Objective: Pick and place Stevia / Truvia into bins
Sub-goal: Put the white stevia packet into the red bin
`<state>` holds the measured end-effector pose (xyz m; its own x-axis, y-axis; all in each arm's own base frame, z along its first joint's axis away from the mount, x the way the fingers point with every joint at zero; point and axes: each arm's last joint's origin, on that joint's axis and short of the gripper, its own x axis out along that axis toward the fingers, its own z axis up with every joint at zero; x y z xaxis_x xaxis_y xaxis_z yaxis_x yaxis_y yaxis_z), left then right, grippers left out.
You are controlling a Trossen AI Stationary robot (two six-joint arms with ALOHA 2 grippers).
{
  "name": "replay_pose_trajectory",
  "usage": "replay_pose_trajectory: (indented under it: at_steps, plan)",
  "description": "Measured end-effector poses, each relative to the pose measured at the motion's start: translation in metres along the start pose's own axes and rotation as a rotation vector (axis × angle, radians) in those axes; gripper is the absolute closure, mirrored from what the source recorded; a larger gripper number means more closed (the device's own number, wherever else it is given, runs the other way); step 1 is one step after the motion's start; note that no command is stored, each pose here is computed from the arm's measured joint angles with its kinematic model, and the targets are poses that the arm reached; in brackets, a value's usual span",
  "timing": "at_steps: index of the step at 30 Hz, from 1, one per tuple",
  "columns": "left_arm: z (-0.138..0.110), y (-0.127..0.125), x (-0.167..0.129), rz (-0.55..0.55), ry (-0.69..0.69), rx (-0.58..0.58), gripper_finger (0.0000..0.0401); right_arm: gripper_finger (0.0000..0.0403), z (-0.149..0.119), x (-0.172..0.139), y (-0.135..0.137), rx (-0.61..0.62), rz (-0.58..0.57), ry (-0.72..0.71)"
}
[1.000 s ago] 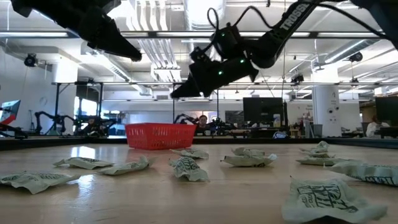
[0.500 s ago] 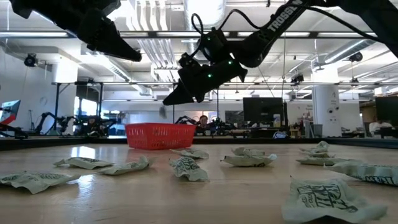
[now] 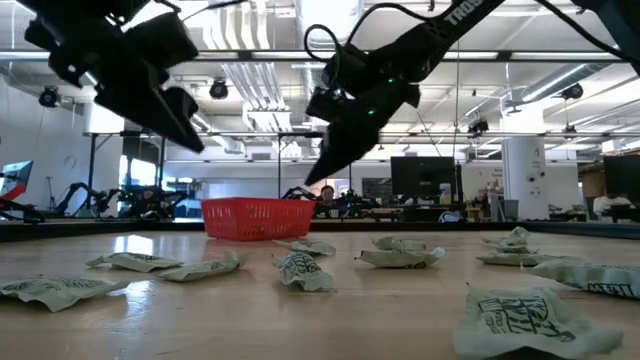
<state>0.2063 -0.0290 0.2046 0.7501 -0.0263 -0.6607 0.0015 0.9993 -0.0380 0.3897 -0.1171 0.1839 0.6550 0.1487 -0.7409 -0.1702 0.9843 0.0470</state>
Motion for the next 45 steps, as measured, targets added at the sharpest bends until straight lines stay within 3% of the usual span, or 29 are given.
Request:
replay_pose_trajectory:
  at_steps: [6,17,23,30,45]
  plan:
    - [-0.011,-0.007,0.031,-0.035,0.123,-0.020,0.0206,0.0260,-0.019,-0.004,0.030,0.000,0.252,0.099]
    - [-0.009,-0.023,0.056,-0.115,0.183,-0.009,0.0206,0.0278,-0.055,0.007,0.059,0.027,0.364,0.238]
    - [-0.019,-0.046,0.061,-0.166,0.221,-0.001,0.0206,0.0287,-0.069,0.011,0.063,0.053,0.402,0.230]
    - [-0.025,-0.072,0.066,-0.220,0.194,0.068,0.0211,0.0297,-0.068,0.007,0.065,0.104,0.390,0.206]
    - [-0.037,-0.077,0.077,-0.165,0.233,0.098,0.0277,0.0303,-0.061,-0.019,0.079,0.041,0.374,0.111]
